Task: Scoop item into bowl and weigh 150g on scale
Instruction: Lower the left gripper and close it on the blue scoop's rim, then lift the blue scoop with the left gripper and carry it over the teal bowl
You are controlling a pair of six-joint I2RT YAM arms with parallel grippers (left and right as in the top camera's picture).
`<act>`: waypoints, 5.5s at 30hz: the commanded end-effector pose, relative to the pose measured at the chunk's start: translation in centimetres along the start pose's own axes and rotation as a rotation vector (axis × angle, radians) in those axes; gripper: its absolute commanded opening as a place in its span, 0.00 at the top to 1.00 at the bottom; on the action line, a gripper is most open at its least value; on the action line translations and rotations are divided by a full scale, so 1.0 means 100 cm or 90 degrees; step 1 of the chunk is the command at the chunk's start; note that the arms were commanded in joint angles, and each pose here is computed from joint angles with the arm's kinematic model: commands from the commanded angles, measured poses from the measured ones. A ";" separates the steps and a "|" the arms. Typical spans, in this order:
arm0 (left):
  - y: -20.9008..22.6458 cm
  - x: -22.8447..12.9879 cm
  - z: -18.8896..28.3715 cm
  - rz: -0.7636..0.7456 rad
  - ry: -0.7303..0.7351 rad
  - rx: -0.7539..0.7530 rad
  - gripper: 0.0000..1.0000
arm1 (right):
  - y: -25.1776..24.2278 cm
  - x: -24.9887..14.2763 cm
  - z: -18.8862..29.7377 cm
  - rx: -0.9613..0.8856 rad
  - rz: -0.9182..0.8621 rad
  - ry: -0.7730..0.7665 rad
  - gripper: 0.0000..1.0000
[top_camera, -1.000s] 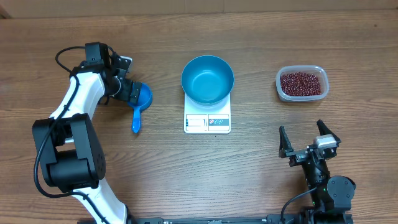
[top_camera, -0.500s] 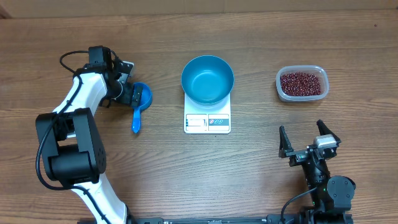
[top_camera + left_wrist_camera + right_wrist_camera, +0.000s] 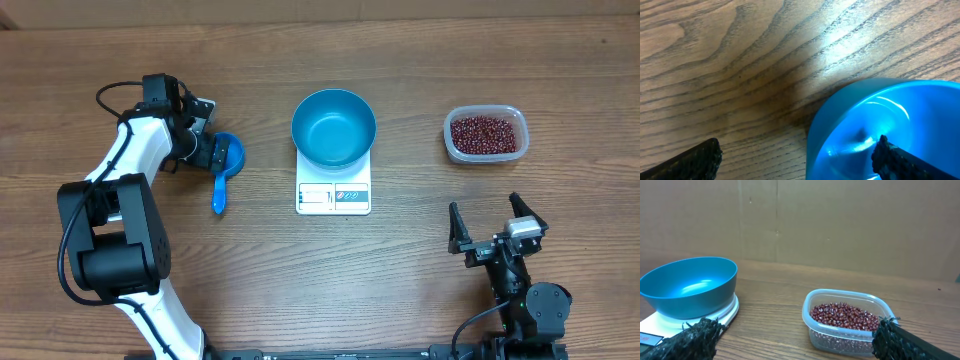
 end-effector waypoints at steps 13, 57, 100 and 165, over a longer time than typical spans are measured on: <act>-0.001 -0.003 -0.006 0.007 0.009 -0.003 0.27 | 0.000 -0.002 0.000 0.001 0.010 -0.002 0.00; 0.001 0.003 -0.003 0.018 -0.006 0.002 0.96 | 0.000 -0.002 0.000 0.001 0.010 -0.002 0.00; -0.008 0.019 0.139 0.681 0.167 0.014 0.96 | 0.000 -0.002 0.000 0.001 0.010 -0.002 0.00; -0.212 0.110 0.156 0.380 -0.049 -0.025 0.96 | 0.014 0.073 0.017 0.103 -0.322 -0.126 0.00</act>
Point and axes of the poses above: each gripper's point midway between its finger pads, its own z axis back along the fingers, its own y axis along the line the jaws close on, x = y × z, the point moved 7 cm from there along z, back along the fingers, and after that the axes turned 5 degrees about -z, right-handed, at the moved point
